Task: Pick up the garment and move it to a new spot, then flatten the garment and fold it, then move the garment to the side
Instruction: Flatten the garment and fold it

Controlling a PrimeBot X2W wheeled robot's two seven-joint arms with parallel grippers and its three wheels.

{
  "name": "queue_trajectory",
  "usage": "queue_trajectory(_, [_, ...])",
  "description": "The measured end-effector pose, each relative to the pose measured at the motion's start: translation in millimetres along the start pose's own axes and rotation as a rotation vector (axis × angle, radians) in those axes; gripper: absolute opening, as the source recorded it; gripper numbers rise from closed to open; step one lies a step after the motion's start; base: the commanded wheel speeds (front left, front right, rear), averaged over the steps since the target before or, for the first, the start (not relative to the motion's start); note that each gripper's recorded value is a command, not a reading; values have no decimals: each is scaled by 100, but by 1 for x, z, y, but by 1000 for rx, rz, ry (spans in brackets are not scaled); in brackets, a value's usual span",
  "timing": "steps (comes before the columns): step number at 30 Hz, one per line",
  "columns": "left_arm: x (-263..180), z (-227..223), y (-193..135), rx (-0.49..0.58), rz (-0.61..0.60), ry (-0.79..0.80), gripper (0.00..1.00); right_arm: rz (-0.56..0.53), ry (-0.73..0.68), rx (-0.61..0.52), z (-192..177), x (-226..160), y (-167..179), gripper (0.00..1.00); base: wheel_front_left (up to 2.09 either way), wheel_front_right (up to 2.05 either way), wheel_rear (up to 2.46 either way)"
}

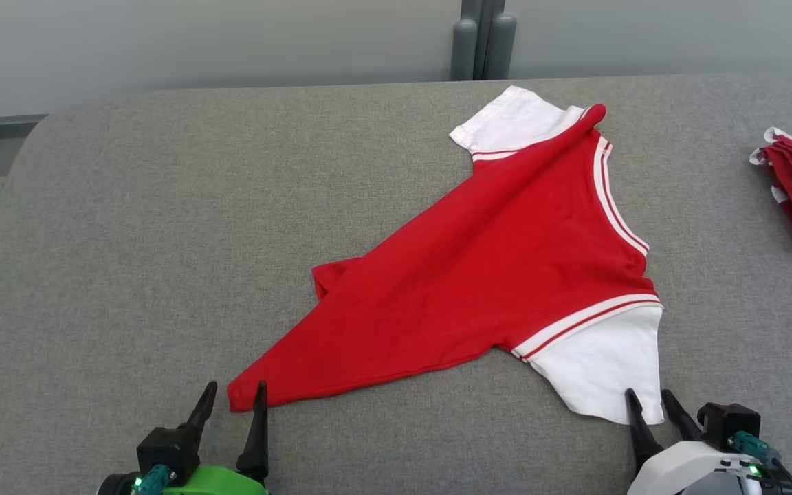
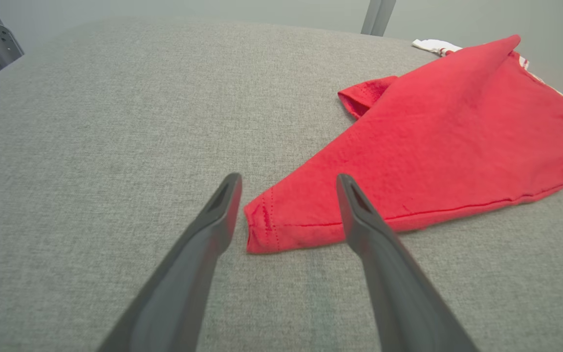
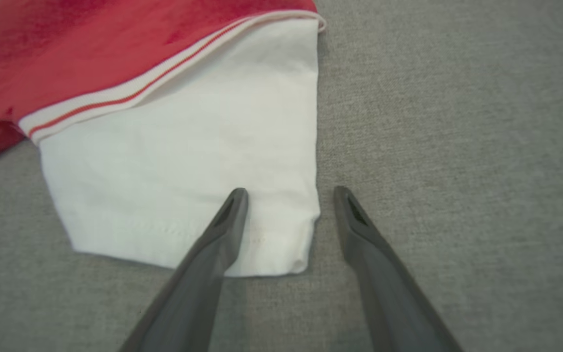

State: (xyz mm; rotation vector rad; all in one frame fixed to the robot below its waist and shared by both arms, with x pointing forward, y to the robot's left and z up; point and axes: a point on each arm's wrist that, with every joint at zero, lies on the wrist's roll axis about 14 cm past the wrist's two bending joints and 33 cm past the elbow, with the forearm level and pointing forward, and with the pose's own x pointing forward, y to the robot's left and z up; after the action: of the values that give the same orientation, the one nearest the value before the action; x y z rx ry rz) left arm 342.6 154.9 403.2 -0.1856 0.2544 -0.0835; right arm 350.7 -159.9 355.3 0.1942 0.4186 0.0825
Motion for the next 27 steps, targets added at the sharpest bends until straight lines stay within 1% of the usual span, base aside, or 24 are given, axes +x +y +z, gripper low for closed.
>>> queue_trajectory(1, [0, 0, 0, 0, 1, 0, 100, 2, 3, -2, -1, 0, 0, 0, 0, 0, 0])
queue_trajectory(8, [2, 0, -3, -8, -10, 0, 100, -8, 3, -2, 2, -2, -10, 0, 0, 0, 0])
queue_trajectory(15, [4, -3, -8, -37, -19, 8, 100, -85, -16, -15, 6, -19, -43, 0, 0, 0, 0])
queue_trajectory(20, [4, -19, -11, -73, -21, 62, 100, -114, -17, -22, 6, -27, -56, 0, 0, 0, 0])
queue_trajectory(27, [5, -29, -22, -142, -43, 95, 100, -130, -23, -14, 7, -30, -60, 0, 0, 0, 0])
